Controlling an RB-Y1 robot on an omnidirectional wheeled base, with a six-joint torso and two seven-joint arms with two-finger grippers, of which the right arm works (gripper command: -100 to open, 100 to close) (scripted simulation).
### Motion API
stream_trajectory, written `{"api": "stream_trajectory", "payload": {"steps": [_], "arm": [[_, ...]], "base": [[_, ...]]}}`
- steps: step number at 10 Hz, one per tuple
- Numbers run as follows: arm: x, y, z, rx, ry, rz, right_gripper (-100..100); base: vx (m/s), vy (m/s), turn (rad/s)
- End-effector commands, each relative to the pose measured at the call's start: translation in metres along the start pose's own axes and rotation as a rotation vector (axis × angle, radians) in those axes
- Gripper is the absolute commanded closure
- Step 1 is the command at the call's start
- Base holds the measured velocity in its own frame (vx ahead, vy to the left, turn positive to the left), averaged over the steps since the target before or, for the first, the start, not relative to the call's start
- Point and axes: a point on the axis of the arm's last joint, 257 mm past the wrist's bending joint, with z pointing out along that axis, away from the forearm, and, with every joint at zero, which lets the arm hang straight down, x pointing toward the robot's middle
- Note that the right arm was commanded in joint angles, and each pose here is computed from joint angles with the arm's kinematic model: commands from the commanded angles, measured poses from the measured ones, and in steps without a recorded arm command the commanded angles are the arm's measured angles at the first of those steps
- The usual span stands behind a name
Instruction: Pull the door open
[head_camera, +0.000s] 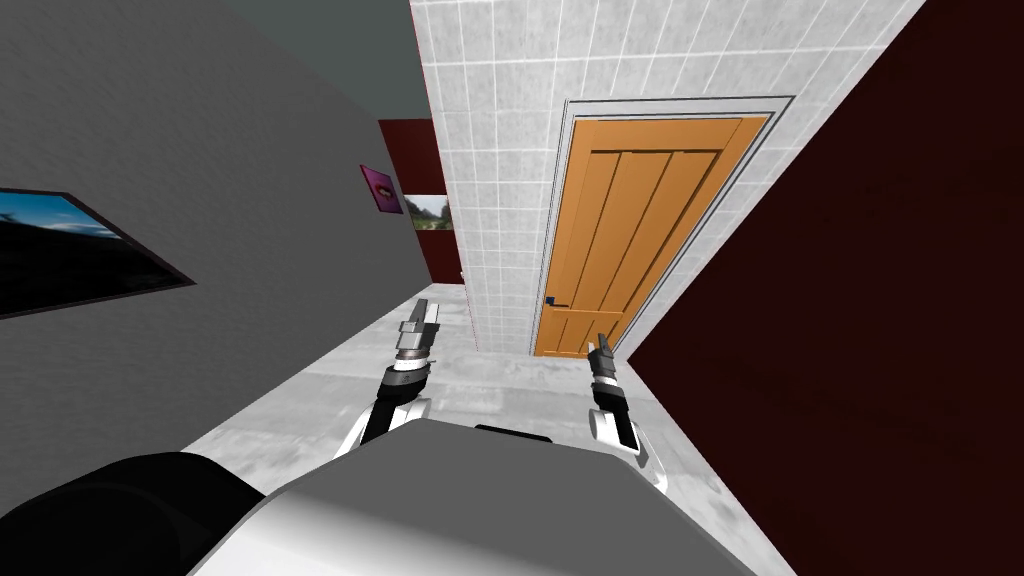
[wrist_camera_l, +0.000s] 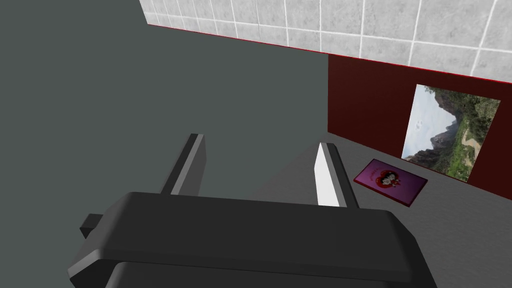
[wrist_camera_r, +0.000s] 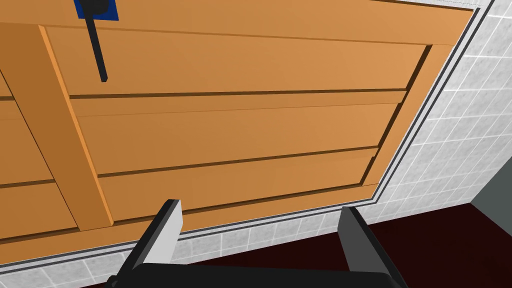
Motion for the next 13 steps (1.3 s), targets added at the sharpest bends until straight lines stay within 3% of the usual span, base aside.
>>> {"api": "stream_trajectory", "payload": {"steps": [1, 7, 13], "arm": [[-0.003, -0.012, -0.001, 0.016, -0.004, 0.0, -100], [-0.011, -0.051, -0.0024, 0.073, -0.021, -0.001, -100], [-0.018, -0.086, -0.0097, 0.135, -0.039, -0.001, -100]], "base": [[0.049, -0.012, 0.077], [0.074, -0.033, 0.11], [0.067, -0.035, 0.088]]}}
